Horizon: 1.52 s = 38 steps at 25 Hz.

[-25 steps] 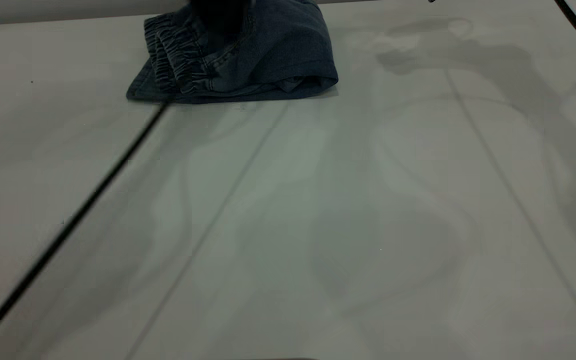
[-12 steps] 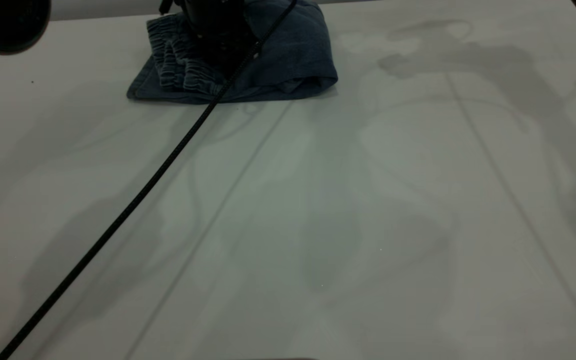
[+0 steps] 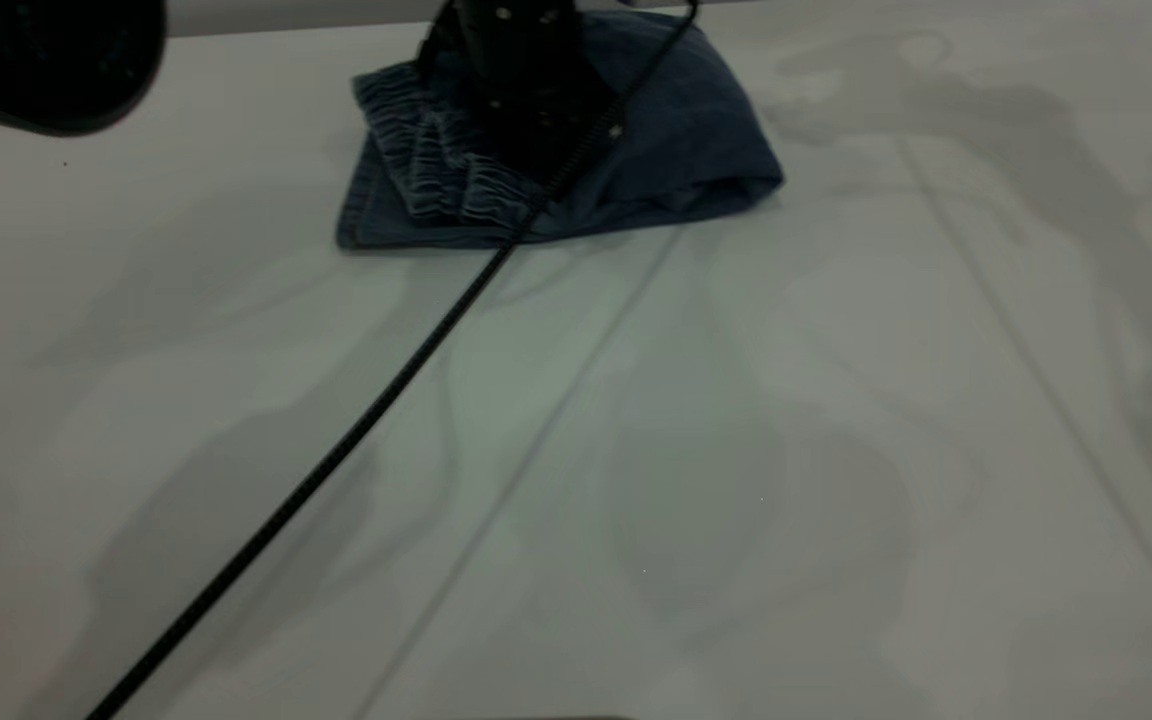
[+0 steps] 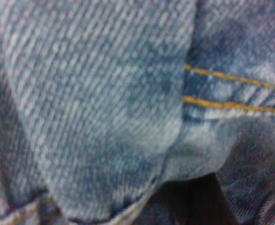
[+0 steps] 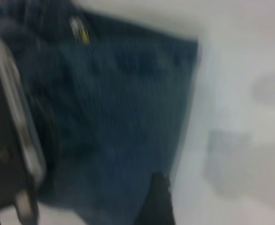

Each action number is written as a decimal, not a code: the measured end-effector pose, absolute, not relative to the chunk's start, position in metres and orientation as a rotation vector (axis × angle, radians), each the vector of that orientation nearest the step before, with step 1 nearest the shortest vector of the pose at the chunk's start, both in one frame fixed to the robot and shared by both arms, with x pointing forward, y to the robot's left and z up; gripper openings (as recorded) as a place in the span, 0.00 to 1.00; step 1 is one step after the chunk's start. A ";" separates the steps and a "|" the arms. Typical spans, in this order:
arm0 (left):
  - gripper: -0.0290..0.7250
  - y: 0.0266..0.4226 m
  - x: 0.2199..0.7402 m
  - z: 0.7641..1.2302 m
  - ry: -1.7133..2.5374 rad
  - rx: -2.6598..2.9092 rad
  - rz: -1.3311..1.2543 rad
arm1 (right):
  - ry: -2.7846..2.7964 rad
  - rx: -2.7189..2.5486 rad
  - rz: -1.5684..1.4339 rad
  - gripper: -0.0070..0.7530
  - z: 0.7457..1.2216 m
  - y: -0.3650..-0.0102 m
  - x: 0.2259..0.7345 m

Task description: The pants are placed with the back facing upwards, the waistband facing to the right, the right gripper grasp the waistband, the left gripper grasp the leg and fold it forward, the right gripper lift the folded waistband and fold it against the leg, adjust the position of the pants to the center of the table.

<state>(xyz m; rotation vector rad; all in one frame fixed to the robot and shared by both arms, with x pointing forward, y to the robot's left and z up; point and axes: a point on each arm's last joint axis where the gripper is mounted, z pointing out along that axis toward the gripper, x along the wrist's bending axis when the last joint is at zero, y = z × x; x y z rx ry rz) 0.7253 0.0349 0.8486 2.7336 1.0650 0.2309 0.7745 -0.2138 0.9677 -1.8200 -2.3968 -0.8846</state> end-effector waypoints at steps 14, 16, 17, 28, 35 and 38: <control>0.52 -0.005 0.707 0.879 1.092 2.657 0.298 | -2.426 -1.895 -1.032 0.76 1.015 -0.238 0.779; 0.52 -0.004 0.708 0.903 1.127 2.604 0.350 | -2.418 -1.904 -1.042 0.76 1.020 -0.238 0.778; 0.52 -0.003 0.709 0.918 1.134 2.574 0.374 | -2.413 -1.910 -1.047 0.76 1.022 -0.238 0.778; 0.52 0.012 0.700 1.031 1.096 2.407 0.603 | -2.448 -1.969 -1.138 0.76 1.099 -0.243 0.747; 0.52 0.030 0.680 1.112 1.054 2.273 0.731 | -2.455 -2.023 -1.231 0.76 1.167 -0.247 0.703; 0.52 0.042 0.662 1.148 1.041 2.230 0.754 | -2.443 -2.039 -1.268 0.76 1.190 -0.249 0.682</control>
